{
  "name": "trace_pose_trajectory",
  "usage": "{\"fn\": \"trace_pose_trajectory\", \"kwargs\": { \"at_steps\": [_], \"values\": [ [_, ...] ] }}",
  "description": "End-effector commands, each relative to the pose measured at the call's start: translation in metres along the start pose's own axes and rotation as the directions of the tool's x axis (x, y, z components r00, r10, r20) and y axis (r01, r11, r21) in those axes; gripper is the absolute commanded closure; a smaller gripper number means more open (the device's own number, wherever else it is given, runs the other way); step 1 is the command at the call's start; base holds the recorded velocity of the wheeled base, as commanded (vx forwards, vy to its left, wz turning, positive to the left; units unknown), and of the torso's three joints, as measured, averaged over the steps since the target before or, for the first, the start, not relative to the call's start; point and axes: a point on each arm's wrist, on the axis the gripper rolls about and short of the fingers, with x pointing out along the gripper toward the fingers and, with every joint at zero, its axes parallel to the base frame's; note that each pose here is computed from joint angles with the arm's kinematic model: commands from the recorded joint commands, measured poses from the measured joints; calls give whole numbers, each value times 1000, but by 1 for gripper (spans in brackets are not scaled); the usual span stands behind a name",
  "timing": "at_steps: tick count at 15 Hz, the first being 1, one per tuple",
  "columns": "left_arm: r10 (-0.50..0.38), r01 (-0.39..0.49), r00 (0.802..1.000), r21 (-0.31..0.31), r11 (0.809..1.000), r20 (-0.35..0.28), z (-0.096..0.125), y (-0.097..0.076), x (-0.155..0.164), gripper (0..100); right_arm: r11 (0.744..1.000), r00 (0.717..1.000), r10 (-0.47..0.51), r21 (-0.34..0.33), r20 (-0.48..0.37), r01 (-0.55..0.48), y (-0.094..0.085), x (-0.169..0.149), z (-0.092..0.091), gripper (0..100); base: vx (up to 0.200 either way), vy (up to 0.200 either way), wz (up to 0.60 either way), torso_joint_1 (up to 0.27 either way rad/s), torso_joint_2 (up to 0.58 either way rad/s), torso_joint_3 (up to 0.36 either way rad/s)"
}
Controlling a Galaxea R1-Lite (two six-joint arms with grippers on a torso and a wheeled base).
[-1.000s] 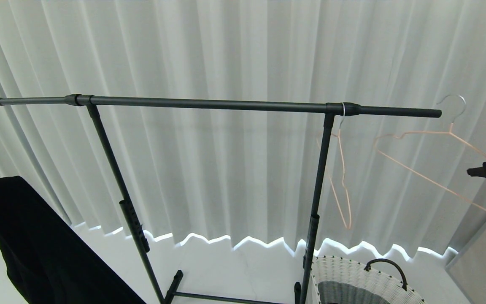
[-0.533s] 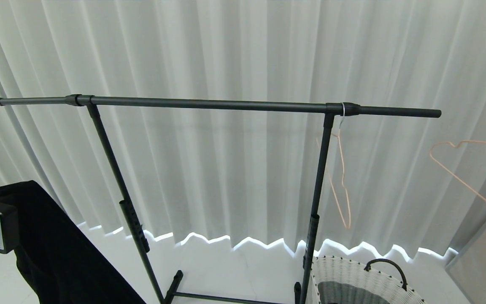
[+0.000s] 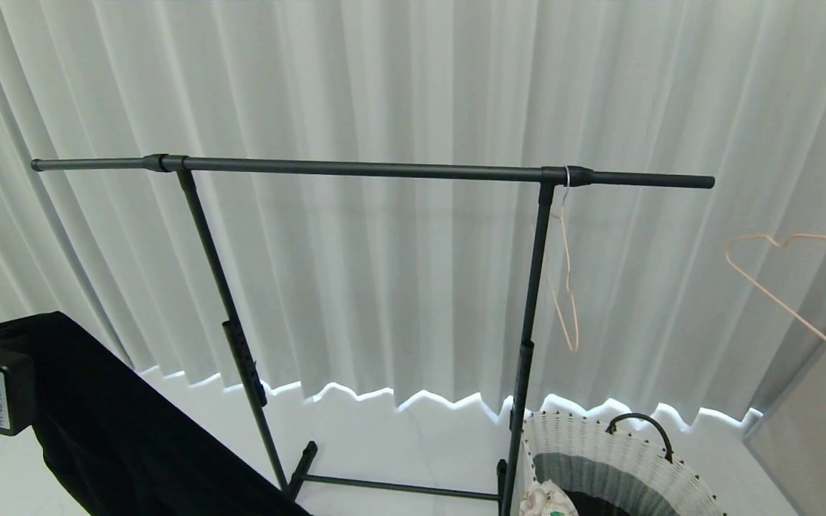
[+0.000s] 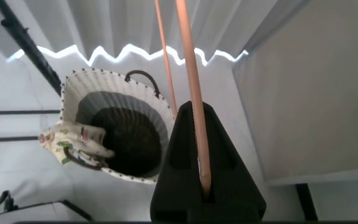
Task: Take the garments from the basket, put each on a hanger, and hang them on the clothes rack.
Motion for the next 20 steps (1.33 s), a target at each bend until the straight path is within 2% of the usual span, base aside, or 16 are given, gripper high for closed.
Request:
{"fn": "trace_pose_trajectory", "kwargs": {
  "at_steps": [1, 5, 8, 9, 10, 11, 13, 14, 16, 17, 18, 19, 20],
  "values": [
    [0, 0, 1000, 0, 1000, 1, 0, 0, 0, 100, 1000, 1000, 10, -7, 20, -10, 2, -5, 1, 100, -200, 0, 0, 2, 2, 7],
    [0, 0, 1000, 2, 1000, 0, 0, 0, 1, 100, 998, 997, 60, -34, 46, -58, 9, -10, 3, 100, -200, 0, 0, 0, 2, 1],
    [-3, 3, 1000, 47, 999, -8, -2, -1, 1, 100, 995, 993, 94, -44, 78, -91, 12, -13, 11, 100, -200, 0, 0, 4, 2, 4],
    [-5, 5, 1000, 49, 999, -9, -2, -1, 1, 100, 994, 990, 111, -30, 90, -108, 13, -15, 14, 100, -200, 0, 0, 2, 7, -7],
    [-9, 10, 1000, 48, 999, -9, -3, -1, 1, 100, 982, 975, 186, 5, 123, -188, 18, -20, 19, 100, 0, 0, 0, 0, 0, 0],
    [-25, 25, 1000, 47, 999, 3, 0, -2, 1, 100, 959, 949, 271, 43, 161, -281, 23, -29, 24, 100, 0, 0, 0, 0, 0, 0],
    [-119, 117, 992, 48, 992, 43, 8, -7, 3, 100, 909, 898, 401, 40, 182, -414, 35, -39, 24, 100, 0, 0, 0, 0, 0, 0],
    [-149, 148, 987, 23, 989, 57, 17, -9, 7, 100, 876, 864, 471, 25, 178, -482, 42, -43, 23, 100, 0, 0, 0, 0, 0, 0],
    [-184, 189, 980, -63, 980, 79, 43, -17, 23, 100, 792, 784, 602, 11, 152, -611, 59, -49, 19, 100, 0, 0, 0, 0, 0, 0],
    [-159, 166, 985, -113, 980, 74, 59, -23, 37, 100, 753, 747, 653, -4, 121, -658, 68, -50, 14, 100, 0, 0, 0, 0, 0, 0],
    [-122, 130, 991, -158, 979, 61, 73, -32, 51, 100, 726, 721, 685, -22, 104, -687, 74, -48, 7, 100, 0, 0, 0, 0, 0, 0],
    [-105, 113, 993, -177, 978, 55, 79, -37, 57, 100, 716, 711, 696, -29, 99, -697, 77, -46, 3, 100, 0, 0, 0, 0, 0, 0],
    [-58, 62, 998, -205, 977, 26, 92, -52, 80, 100, 667, 662, 745, -62, 84, -742, 87, -45, -8, 100, 0, 0, 0, 0, 0, 0]
  ]
}}
